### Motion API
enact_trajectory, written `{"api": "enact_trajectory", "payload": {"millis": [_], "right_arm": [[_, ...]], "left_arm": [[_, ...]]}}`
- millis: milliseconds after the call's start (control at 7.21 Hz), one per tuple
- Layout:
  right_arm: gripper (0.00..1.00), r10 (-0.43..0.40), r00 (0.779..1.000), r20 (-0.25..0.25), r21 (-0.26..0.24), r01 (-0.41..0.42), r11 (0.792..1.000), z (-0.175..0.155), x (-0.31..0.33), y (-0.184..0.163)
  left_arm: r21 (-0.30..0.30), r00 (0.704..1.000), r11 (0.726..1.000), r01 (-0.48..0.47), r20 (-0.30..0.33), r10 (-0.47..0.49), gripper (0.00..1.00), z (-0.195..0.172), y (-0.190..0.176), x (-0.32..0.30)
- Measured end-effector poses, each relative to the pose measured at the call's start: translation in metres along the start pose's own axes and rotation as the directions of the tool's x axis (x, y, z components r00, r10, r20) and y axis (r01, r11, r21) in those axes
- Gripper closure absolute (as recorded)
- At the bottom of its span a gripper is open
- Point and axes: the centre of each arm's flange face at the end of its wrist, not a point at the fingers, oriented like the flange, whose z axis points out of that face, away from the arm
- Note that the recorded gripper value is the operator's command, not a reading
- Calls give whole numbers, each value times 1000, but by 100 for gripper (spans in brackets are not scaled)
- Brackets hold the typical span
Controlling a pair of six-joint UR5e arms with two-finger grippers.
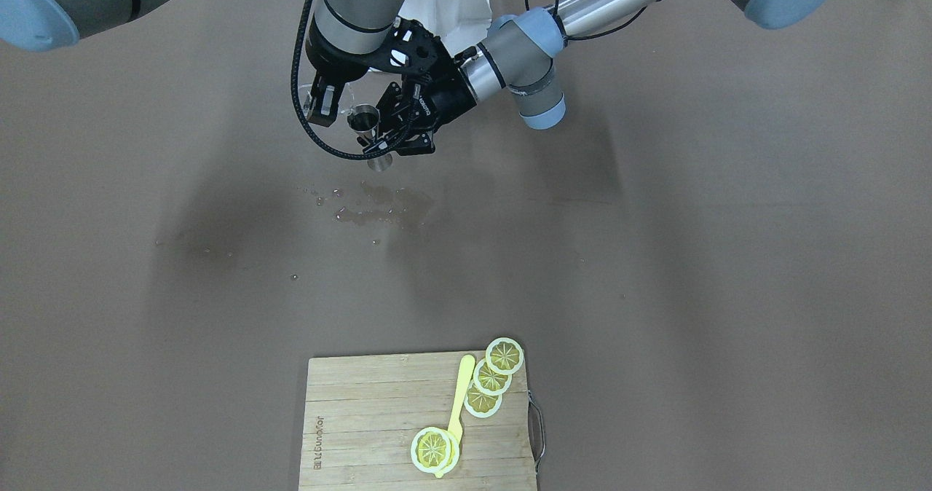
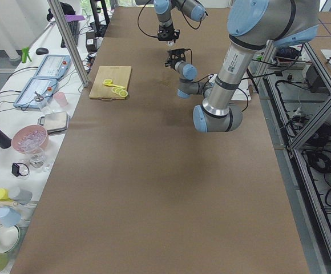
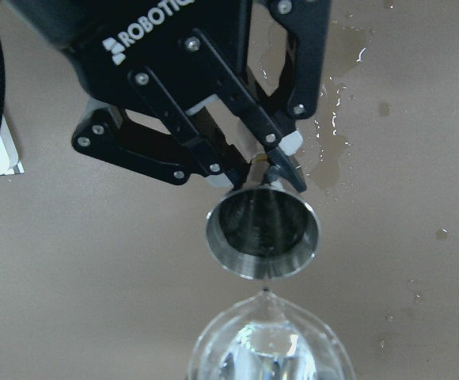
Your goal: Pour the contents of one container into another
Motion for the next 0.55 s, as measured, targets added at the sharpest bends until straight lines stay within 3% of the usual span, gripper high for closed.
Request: {"api": "enact_trajectory", "payload": {"millis": [555], "right_arm": [[100,-12,1000,2,68,12,998,-14,-7,0]], "left_arm": [[-1,1000,1000,0,1,0,100,0,1,0]]}}
